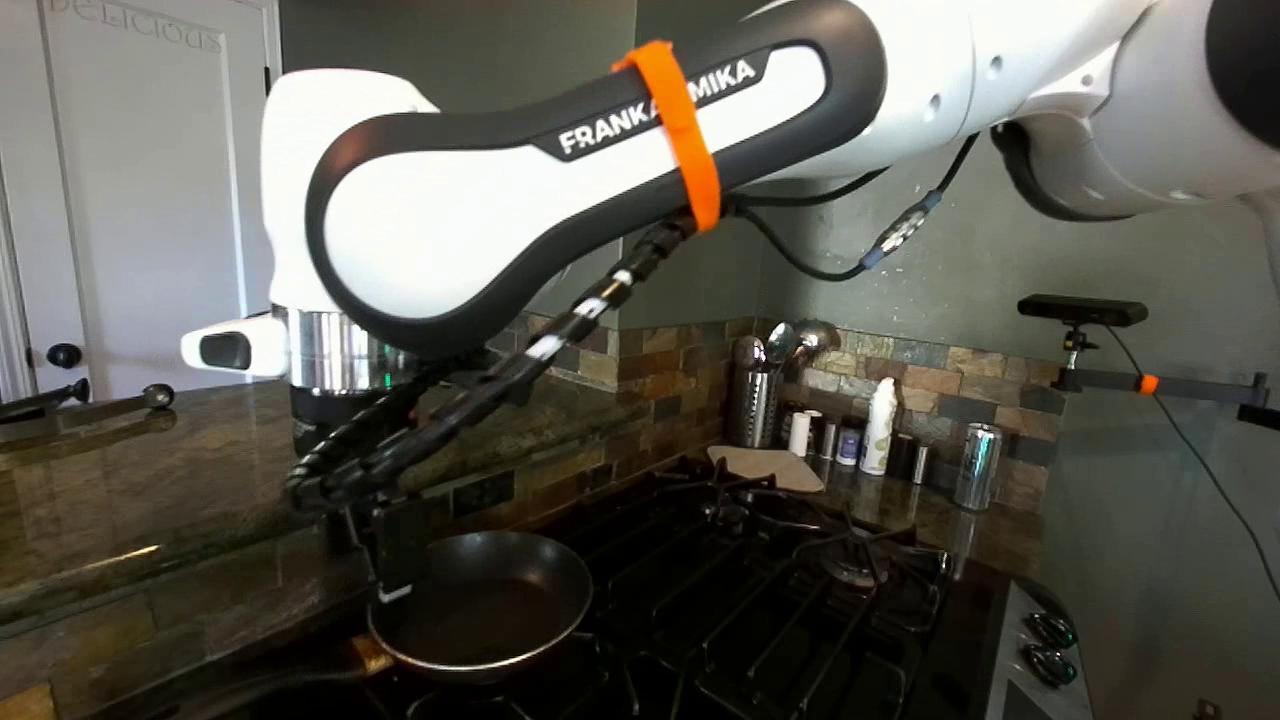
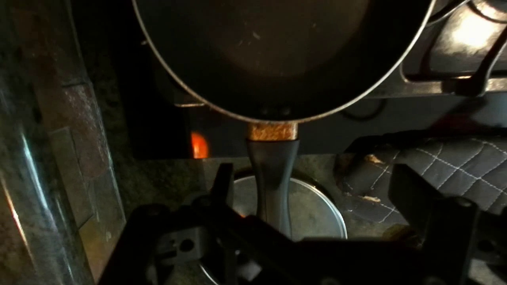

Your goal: Move the frying pan slightly forward

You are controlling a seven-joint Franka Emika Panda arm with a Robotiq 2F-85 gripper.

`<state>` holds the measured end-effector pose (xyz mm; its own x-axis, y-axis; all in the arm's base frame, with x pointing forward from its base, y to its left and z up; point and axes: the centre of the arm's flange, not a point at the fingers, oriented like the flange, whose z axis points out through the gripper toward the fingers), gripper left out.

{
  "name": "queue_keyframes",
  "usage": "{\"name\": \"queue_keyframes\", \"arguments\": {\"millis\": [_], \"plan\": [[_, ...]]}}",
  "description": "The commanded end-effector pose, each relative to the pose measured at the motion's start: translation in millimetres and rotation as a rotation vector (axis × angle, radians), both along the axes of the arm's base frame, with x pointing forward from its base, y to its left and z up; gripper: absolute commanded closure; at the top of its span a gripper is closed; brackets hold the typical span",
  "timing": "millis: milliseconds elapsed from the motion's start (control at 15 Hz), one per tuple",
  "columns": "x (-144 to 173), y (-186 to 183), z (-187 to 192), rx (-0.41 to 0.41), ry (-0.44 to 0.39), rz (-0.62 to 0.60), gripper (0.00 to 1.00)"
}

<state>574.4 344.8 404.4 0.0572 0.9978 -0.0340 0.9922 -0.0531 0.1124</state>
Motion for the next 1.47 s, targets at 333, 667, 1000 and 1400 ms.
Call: {"name": "queue_keyframes", "arguments": {"millis": [333,667,1000,1400], "plan": [[-78,-106,38,-0.006,-0.058,-0.369,0.0],[-97,-135,52,-0.008,-0.111,-0.508,0.0],[-114,-148,61,0.04,-0.147,-0.612,0.0],[-120,-157,64,0.112,-0.23,-0.657,0.0]]}}
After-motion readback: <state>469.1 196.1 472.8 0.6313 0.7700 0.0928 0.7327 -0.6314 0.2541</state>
